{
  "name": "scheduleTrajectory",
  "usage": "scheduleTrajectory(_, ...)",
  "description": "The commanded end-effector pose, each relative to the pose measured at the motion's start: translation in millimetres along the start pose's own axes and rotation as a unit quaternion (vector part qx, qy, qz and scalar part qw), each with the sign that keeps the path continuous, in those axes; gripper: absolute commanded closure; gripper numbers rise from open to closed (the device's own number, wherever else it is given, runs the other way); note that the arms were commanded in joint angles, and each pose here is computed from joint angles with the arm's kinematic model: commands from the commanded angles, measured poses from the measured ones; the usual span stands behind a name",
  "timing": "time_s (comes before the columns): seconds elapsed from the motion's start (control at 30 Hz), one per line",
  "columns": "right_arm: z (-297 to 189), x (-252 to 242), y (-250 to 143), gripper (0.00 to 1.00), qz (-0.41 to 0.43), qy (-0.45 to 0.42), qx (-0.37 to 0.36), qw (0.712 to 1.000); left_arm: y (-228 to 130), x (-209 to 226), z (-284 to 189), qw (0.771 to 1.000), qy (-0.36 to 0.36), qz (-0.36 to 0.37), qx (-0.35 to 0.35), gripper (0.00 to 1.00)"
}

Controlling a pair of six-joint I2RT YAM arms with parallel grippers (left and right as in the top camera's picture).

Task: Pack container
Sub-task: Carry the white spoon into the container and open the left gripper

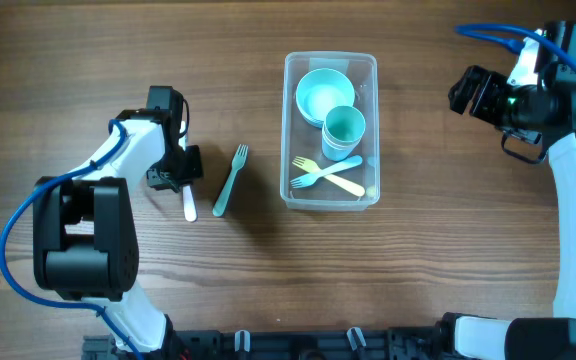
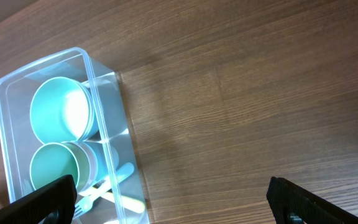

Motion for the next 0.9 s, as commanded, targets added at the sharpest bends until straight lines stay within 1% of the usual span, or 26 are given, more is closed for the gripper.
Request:
scheduleTrajectory(0.0,3,0,0,0.0,0.01,0.005,0.003,1.0,0,0,4,1.0,-0.003,0.001,0.008,0.96)
scheduleTrajectory(0.03,3,0,-1,0.0,0.01,0.005,0.004,1.0,4,-2,-5,1.0,-0.007,0.001,0.001,0.96)
scheduleTrajectory(0.17,3,0,-1,0.0,0.01,0.005,0.004,1.0,21,-21,-84,0.997,-0.065,0.009,-0.034,0.96)
scheduleTrajectory(0.2,3,0,-1,0.0,0.01,0.005,0.004,1.0,21,-29,-107,0.995,-0.086,0.031,-0.049,0.96)
scheduleTrajectory(0.23,3,0,-1,0.0,0.01,0.005,0.004,1.0,16,-46,-146,0.986,-0.12,0.085,-0.08,0.96)
scheduleTrajectory(0.3,3,0,-1,0.0,0.01,0.005,0.004,1.0,1,-64,-183,0.973,-0.141,0.141,-0.113,0.96)
scheduleTrajectory(0.37,3,0,-1,0.0,0.009,0.005,0.004,1.0,-24,-90,-216,0.947,-0.166,0.228,-0.153,0.96)
scheduleTrajectory(0.4,3,0,-1,0.0,0.01,0.005,0.004,1.0,-48,-111,-230,0.913,-0.177,0.321,-0.18,0.96)
scheduleTrajectory(0.43,3,0,-1,0.0,0.01,0.005,0.004,1.0,-61,-124,-233,0.887,-0.179,0.381,-0.192,0.96)
scheduleTrajectory(0.5,3,0,-1,0.0,0.009,0.005,0.004,1.0,-93,-156,-229,0.819,-0.179,0.506,-0.202,0.96)
scheduleTrajectory(0.57,3,0,-1,0.0,0.01,0.005,0.004,1.0,-111,-176,-217,0.772,-0.17,0.581,-0.195,0.96)
scheduleTrajectory(0.6,3,0,-1,0.0,0.01,0.005,0.004,1.0,-120,-187,-205,0.736,-0.159,0.631,-0.187,0.96)
scheduleTrajectory(0.63,3,0,-1,0.0,0.01,0.005,0.004,1.0,-126,-194,-196,0.709,-0.151,0.666,-0.179,0.96)
scheduleTrajectory(0.67,3,0,-1,0.0,0.01,0.005,0.004,1.0,-136,-207,-178,0.664,-0.137,0.717,-0.162,0.96)
scheduleTrajectory(0.7,3,0,-1,0.0,0.01,0.005,0.004,1.0,-142,-215,-163,0.637,-0.129,0.746,-0.147,0.96)
scheduleTrajectory(0.73,3,0,-1,0.0,0.01,0.005,0.004,1.0,-146,-221,-151,0.621,-0.122,0.763,-0.134,0.96)
scheduleTrajectory(0.77,3,0,-1,0.0,0.01,0.005,0.004,1.0,-149,-226,-137,0.614,-0.113,0.772,-0.117,0.96)
scheduleTrajectory(0.83,3,0,-1,0.0,0.01,0.005,0.004,1.0,-151,-231,-114,0.615,-0.104,0.777,-0.09,0.95)
scheduleTrajectory(0.87,3,0,-1,0.0,0.01,0.005,0.004,1.0,-151,-232,-106,0.616,-0.101,0.777,-0.08,0.93)
Point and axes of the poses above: each gripper's point midway between its finger pads, its own z axis out along the fingers, its own x axis along the line the jaws close on, y = z × x, the point moved 8 cm from there along -z, back along the fingers, and after that the axes turned 15 degrees about -z, right-handed, at the moved point
